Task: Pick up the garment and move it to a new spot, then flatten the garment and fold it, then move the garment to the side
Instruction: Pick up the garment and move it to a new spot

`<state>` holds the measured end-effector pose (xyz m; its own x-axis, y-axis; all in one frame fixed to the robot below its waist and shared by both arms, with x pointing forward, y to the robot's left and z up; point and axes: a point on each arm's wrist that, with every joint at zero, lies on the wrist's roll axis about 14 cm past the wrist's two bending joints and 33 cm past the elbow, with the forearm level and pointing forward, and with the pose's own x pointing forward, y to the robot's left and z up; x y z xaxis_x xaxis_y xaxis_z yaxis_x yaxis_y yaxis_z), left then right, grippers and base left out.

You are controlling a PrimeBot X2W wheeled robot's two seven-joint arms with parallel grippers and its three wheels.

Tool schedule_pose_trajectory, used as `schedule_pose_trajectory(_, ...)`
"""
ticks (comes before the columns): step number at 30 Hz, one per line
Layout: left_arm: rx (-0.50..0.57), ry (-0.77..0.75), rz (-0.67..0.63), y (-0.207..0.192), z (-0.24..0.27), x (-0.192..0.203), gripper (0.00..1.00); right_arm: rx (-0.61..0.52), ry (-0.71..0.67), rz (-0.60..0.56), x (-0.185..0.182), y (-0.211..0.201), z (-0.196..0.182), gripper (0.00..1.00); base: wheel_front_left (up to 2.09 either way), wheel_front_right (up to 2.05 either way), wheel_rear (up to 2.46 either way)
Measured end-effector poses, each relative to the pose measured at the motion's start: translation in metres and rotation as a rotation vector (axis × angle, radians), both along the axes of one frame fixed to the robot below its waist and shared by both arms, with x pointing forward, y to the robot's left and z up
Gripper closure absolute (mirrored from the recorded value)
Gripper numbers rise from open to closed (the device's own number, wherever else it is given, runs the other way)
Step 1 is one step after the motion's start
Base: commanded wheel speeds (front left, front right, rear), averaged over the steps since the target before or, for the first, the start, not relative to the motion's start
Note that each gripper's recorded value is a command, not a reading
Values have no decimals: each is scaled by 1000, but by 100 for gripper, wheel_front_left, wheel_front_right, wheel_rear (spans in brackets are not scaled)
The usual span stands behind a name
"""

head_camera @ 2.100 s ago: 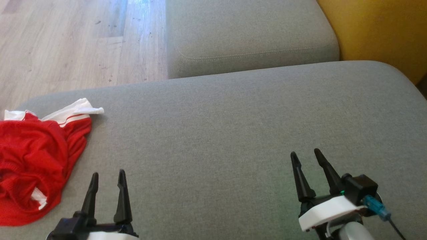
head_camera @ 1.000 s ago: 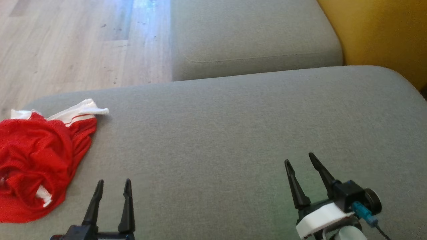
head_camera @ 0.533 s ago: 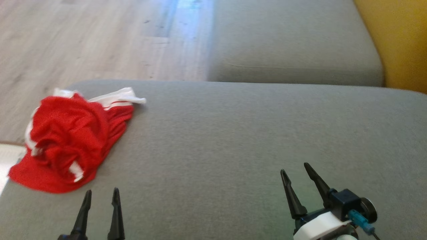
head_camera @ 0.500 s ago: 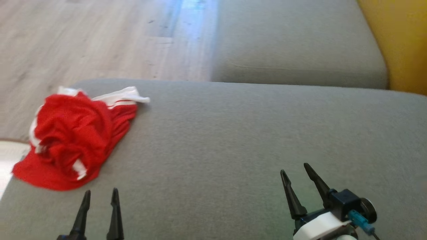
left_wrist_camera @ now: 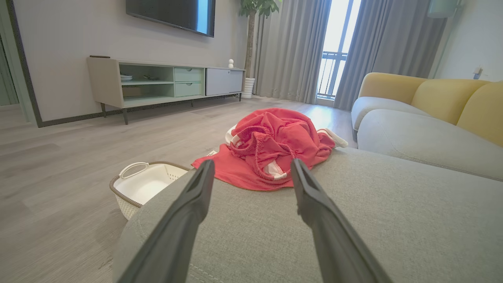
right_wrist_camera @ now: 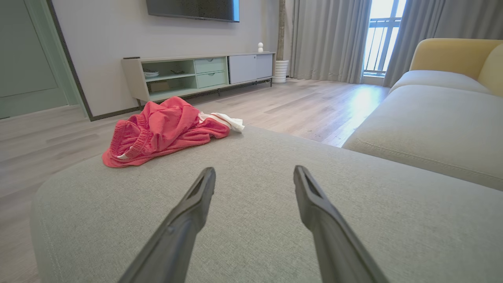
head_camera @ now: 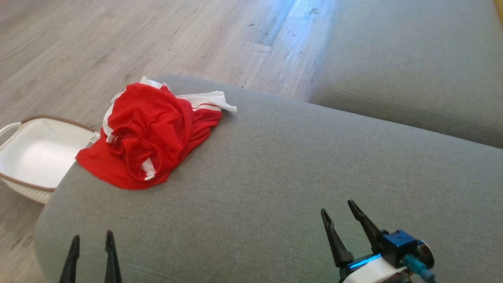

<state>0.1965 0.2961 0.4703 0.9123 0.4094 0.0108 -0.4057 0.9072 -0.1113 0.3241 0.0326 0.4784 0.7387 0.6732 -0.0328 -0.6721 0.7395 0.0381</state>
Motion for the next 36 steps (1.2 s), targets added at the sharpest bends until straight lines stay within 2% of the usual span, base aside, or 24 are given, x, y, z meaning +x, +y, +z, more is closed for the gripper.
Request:
schedule_pose_trajectory(10,55,-25,87,22,18,-12,0,-10,22,54,-1,15,-8,0,0,0,0)
schedule_pose_trajectory(14,116,-68,93,27,42,-8,0,-40,19,57,3,15,-14,0,0,0,0)
schedule_pose_trajectory(18,227,-139,94,43,84,10,0,-80,17,56,11,12,-23,0,0,0,0)
schedule_pose_trajectory(22,319,-218,65,56,129,55,0,-114,-4,47,36,12,-31,0,0,0,0)
schedule_pose_trajectory(26,355,-199,4,64,140,113,0,-113,-43,31,75,11,-30,0,0,0,0)
schedule_pose_trajectory(31,301,-68,-71,69,115,188,0,-135,-63,17,111,1,-44,0,0,0,0)
schedule_pose_trajectory(36,195,166,-124,74,64,247,0,-141,-78,15,138,-4,-57,0,0,0,0)
